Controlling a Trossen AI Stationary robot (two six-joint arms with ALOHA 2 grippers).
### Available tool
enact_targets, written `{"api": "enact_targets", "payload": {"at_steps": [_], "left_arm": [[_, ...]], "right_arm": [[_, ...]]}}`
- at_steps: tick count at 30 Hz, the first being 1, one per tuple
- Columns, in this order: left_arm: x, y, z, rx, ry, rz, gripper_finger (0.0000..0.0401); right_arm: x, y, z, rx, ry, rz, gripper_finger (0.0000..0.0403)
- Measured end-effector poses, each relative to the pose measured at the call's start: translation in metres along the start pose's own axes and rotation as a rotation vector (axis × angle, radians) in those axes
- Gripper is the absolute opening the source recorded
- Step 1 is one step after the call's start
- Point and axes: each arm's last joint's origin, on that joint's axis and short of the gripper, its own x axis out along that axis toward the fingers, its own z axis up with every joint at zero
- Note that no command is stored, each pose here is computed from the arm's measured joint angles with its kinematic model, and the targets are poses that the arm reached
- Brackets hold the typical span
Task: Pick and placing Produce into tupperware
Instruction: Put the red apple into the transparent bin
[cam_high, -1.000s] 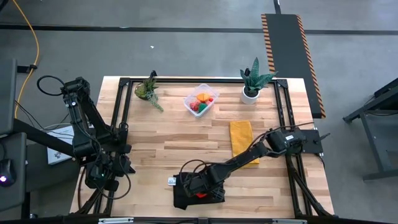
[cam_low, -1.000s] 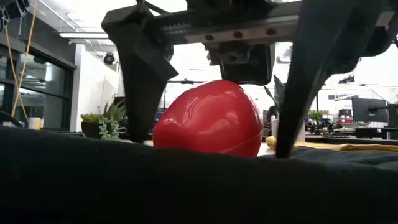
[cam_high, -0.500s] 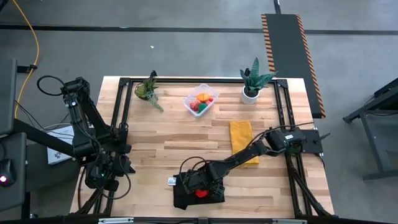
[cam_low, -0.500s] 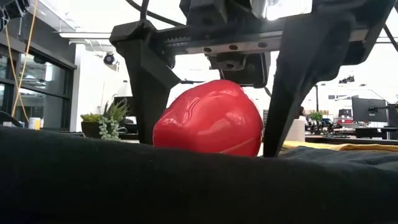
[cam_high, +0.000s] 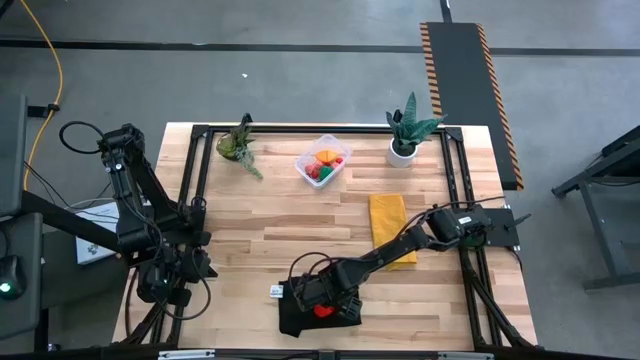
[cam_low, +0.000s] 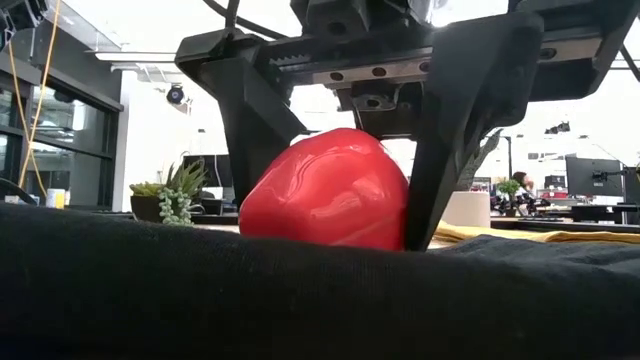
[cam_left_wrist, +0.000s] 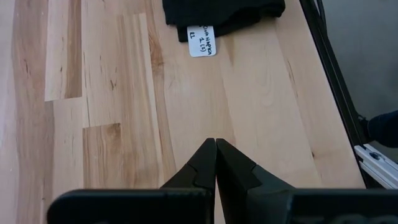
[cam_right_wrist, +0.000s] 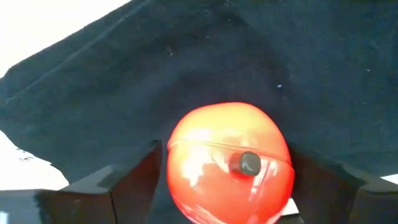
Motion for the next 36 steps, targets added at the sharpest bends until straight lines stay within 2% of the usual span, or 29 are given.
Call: {"api": "enact_targets", "payload": {"at_steps": [13,36], "left_arm": [[0.0,0.0,0.0,0.0,0.0,0.0,0.0001],[0.0001,-0.0001,0.0,0.0,0.0,0.0,0.0001]], "right_arm": [[-0.0004,-0.0007,-0.0006,0.0,0.02,-0.024,0.0254],[-0.0004,0.0004,-0.0022,-0.015,0.038,-0.014,0.025]]}}
